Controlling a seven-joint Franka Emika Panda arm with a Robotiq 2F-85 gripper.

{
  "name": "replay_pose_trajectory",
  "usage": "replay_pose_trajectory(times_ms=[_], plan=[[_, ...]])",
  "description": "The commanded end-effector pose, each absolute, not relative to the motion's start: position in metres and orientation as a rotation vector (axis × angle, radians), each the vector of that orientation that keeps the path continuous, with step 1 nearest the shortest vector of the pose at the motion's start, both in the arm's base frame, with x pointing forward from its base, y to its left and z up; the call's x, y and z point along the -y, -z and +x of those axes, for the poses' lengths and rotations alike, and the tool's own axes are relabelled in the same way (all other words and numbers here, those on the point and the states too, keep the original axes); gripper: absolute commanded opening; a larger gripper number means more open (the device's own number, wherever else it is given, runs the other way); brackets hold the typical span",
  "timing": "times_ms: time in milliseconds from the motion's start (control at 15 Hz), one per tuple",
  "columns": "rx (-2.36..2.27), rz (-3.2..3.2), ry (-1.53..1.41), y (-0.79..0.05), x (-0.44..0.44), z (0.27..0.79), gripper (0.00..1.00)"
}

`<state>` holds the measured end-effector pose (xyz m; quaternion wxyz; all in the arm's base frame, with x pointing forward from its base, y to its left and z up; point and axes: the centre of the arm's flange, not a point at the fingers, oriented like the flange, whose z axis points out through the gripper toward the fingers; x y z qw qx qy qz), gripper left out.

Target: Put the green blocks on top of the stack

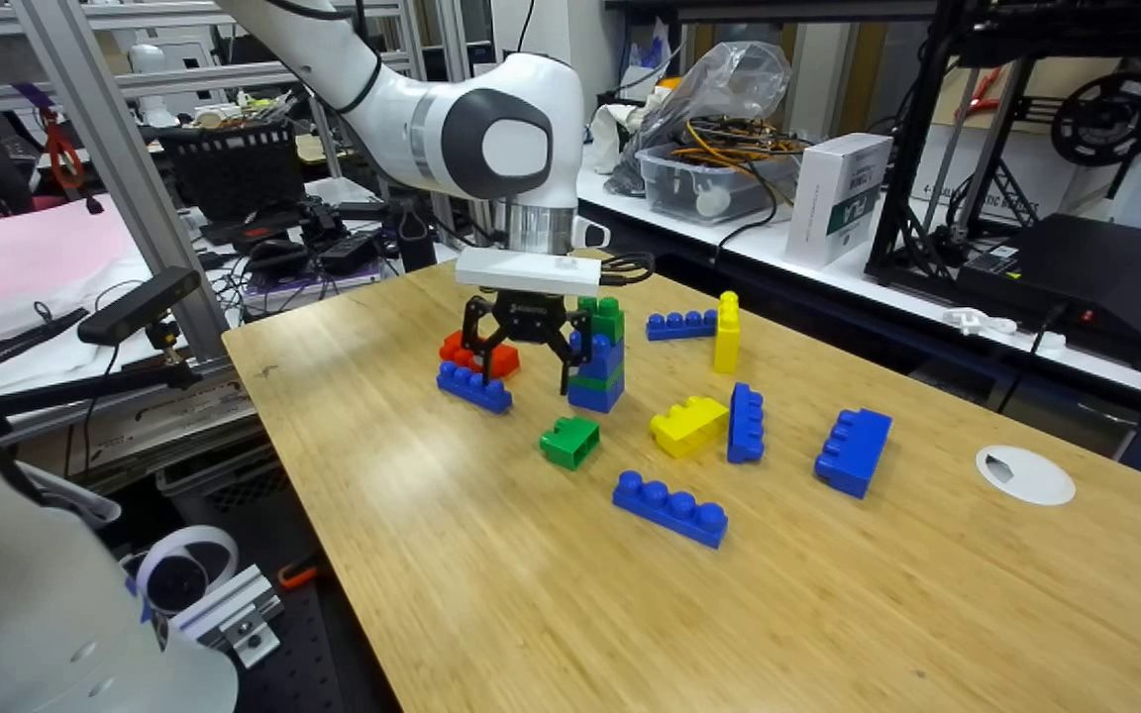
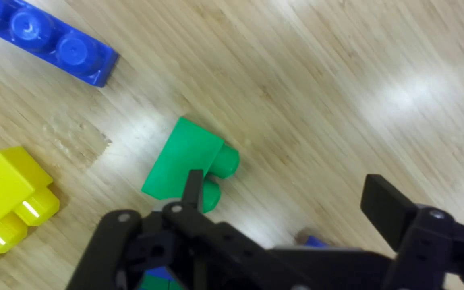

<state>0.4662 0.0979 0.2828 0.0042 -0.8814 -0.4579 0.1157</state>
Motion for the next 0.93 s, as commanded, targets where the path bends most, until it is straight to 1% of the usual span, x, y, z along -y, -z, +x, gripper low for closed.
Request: replay_pose_trajectory(times_ms=[0,400,867], plan=[[1.684,-2.650,-0.516,-0.278,-0.095,0.475,1.00],[2.125,-2.492,-0.673,-0.262,-0.091,0.484,1.00],[2.685,-2.219,-0.738,-0.263,-0.099,0.496,1.00]])
